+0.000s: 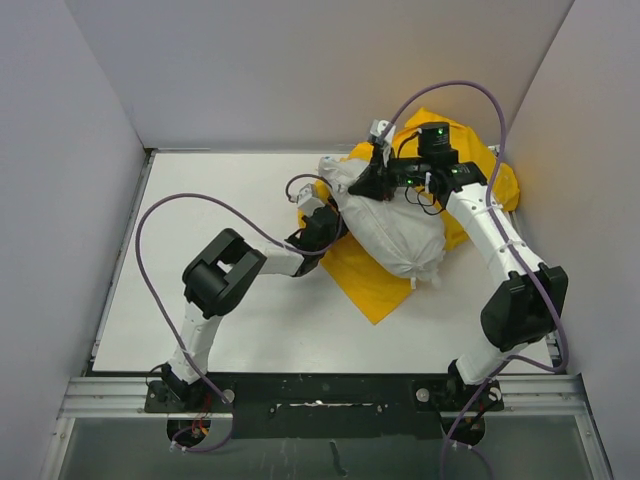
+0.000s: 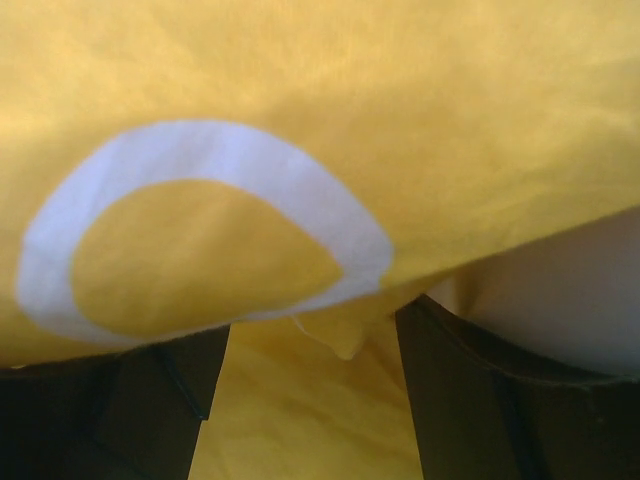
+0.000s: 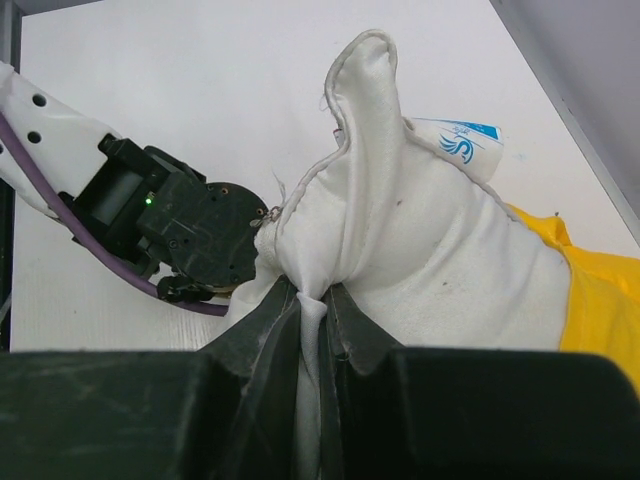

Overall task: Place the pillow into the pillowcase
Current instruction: Stuff the pillow into the pillowcase.

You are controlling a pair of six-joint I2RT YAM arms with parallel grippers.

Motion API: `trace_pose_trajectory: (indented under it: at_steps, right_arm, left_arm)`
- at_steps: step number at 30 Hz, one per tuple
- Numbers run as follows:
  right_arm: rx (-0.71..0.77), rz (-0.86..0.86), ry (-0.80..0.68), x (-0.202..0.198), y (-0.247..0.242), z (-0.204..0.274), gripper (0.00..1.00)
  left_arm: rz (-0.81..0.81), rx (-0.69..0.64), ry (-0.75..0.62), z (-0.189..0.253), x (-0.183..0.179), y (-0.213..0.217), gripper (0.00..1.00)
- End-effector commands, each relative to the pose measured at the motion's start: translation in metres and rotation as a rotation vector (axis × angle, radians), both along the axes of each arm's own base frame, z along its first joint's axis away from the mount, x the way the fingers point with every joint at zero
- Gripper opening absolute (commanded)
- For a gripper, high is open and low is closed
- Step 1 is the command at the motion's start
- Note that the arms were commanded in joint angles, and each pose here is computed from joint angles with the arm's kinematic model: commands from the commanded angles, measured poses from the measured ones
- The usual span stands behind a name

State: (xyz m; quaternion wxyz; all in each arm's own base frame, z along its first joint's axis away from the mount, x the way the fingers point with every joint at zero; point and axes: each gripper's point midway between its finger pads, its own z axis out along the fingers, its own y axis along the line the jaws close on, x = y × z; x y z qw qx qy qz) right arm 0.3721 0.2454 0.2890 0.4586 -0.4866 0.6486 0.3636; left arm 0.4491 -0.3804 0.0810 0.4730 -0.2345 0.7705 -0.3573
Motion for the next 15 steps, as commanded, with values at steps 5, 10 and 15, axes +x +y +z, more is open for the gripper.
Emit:
trace_pose_trajectory:
  at_steps: [5, 10, 15]
  right_arm:
    - [0.08, 0.046, -0.119, -0.022, 0.0, 0.048, 0.0]
    - [-0.029, -0.033, -0.131, -0.009, -0.025, 0.017, 0.0]
    - [-0.207, -0.13, -0.131, 0.009, -0.061, -0.033, 0.0]
  left_arm:
    - [0.001, 0.007, -0.058, -0.002, 0.028, -0.016, 0.18]
    - [-0.116, 0.001, -0.203, 0.028, 0.024, -0.005, 0.0]
    - [-0.249, 0.007, -0.35, 0.062, -0.026, 0.023, 0.0]
